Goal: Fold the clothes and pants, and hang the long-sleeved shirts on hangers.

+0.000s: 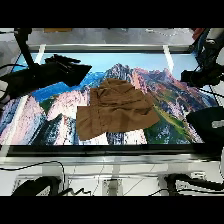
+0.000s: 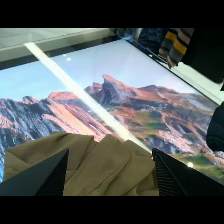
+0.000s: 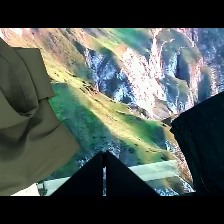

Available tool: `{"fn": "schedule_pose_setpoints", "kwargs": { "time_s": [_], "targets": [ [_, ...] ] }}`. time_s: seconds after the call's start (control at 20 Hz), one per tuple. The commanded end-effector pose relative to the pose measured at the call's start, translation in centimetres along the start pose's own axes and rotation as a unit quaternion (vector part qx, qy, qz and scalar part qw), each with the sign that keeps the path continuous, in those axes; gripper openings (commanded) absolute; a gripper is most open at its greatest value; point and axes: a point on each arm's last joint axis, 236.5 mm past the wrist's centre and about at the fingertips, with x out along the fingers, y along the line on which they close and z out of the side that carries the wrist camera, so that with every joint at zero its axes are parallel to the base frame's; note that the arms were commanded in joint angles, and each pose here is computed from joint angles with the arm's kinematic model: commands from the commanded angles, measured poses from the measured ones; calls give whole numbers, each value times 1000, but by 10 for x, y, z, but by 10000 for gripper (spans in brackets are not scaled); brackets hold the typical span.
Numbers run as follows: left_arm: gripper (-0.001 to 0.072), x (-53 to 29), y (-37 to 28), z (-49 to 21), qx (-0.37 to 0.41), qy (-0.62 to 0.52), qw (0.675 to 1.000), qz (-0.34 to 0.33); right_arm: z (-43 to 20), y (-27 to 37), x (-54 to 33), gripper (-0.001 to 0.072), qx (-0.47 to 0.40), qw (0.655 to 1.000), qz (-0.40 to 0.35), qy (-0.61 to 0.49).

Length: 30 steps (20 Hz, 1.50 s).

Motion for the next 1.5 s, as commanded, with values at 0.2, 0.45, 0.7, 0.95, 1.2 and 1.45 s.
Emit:
{"fn": "schedule_pose_setpoints", "kwargs": {
  "time_s": [0.2, 0.45, 0.7, 0.95, 1.2, 1.45],
  "targets": [
    [564, 0, 0, 0, 0, -1, 1000, 0, 0, 0, -1, 41, 0, 1000, 0, -1],
    [565, 0, 0, 0, 0, -1, 1000, 0, 0, 0, -1, 41, 0, 1000, 0, -1],
    [564, 0, 0, 1, -1, -1, 1000, -1, 15, 6, -1, 41, 3, 999, 14, -32],
    [565, -2, -15, 13, -47, -25, 998, -31, 41, 52, -9, 40, 6, 990, 111, -88],
    [564, -12, 5, -26, 18, 60, 998, 3, -34, 160, -5, 41, -215, 948, 235, -5],
    [564, -50, 49, -77, 16, 173, 984, 41, -185, 250, 34, 41, -429, 852, 276, 122]
  ]
}}
